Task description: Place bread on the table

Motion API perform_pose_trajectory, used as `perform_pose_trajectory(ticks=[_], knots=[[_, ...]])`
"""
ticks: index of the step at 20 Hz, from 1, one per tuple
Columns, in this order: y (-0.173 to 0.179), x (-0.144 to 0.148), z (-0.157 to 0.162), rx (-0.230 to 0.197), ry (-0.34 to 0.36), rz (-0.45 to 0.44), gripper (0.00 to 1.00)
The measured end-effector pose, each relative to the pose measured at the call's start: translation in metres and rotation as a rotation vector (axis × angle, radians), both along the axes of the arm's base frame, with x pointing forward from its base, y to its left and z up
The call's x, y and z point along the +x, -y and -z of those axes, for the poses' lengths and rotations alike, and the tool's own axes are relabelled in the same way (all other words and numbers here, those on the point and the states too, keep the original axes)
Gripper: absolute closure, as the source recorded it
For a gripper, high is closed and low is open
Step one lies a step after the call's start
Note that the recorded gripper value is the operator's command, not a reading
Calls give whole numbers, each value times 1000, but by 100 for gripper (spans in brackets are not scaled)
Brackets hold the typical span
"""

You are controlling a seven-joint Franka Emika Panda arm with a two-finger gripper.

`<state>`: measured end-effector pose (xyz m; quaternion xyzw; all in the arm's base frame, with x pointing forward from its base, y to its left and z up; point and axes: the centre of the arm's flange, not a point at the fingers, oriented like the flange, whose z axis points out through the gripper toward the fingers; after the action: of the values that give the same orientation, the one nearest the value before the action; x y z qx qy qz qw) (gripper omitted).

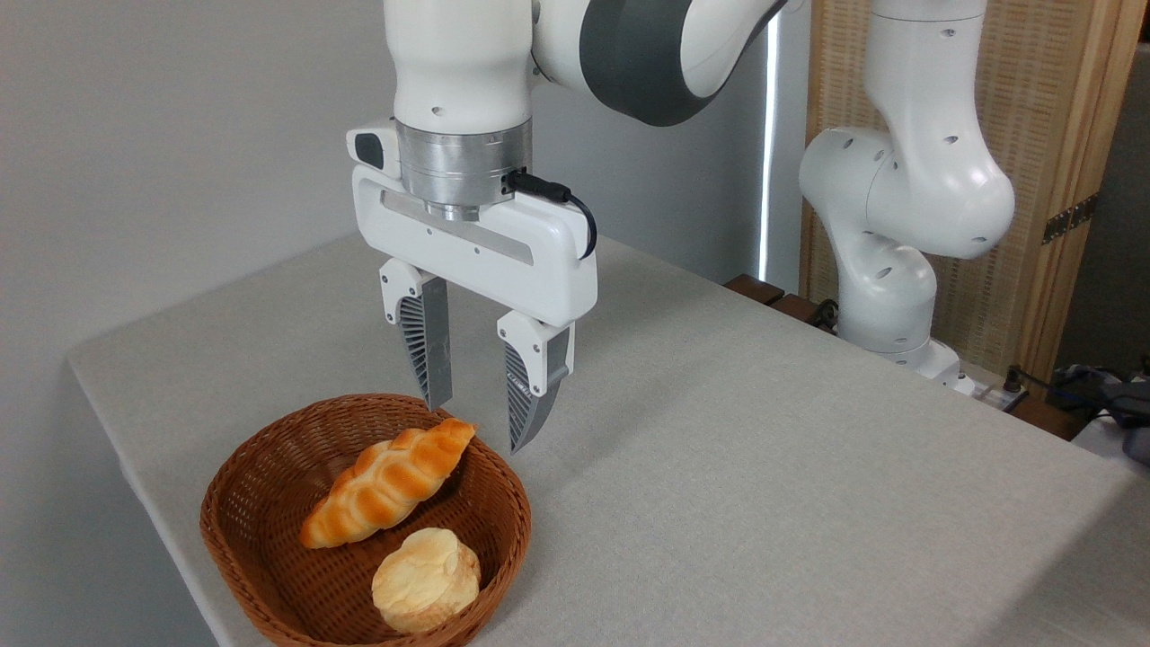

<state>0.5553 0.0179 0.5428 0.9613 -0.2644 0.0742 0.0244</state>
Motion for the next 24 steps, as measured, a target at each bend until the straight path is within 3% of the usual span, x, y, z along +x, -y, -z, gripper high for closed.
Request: perform_pose_trajectory(ticks=[20,24], knots=[[1,-1,3,0,-7,1,0],[8,2,8,-40,-3,-4,0]])
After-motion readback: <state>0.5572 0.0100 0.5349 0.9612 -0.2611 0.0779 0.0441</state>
